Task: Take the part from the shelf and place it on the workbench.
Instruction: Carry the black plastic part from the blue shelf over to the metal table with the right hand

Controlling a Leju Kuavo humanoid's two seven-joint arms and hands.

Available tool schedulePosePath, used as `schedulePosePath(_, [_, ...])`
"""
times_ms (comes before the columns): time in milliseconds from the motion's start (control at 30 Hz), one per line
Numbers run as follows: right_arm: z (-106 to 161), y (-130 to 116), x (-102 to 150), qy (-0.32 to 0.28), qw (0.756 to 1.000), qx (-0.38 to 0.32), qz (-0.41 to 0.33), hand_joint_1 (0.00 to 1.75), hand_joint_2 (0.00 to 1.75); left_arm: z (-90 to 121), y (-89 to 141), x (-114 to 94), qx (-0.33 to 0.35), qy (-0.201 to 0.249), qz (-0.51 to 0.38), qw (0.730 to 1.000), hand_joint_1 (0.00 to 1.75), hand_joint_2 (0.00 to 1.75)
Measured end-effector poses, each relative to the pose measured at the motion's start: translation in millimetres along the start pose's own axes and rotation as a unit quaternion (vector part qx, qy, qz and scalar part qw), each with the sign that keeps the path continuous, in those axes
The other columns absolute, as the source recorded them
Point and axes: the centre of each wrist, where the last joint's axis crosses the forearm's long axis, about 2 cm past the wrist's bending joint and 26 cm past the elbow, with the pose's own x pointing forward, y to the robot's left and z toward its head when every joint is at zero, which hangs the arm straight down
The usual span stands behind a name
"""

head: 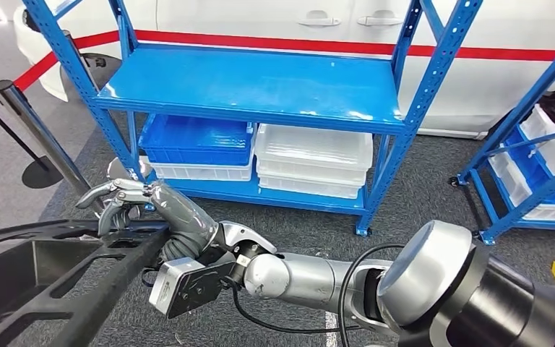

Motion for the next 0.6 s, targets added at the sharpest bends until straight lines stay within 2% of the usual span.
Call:
schedulePosePath(367, [1, -1, -1, -0.006, 1.0, -0.01, -0.024, 1.75, 1.75, -2, -4, 10, 0.016, 0.0, -0.022, 1.0, 0.0, 1.75])
schedulePosePath(600, [1, -2, -5, -0.006, 0.999, -0.014, -0.041, 1.75, 1.75, -3, -14, 18, 0.015, 0.006, -0.018, 1.0, 0.0, 1.75])
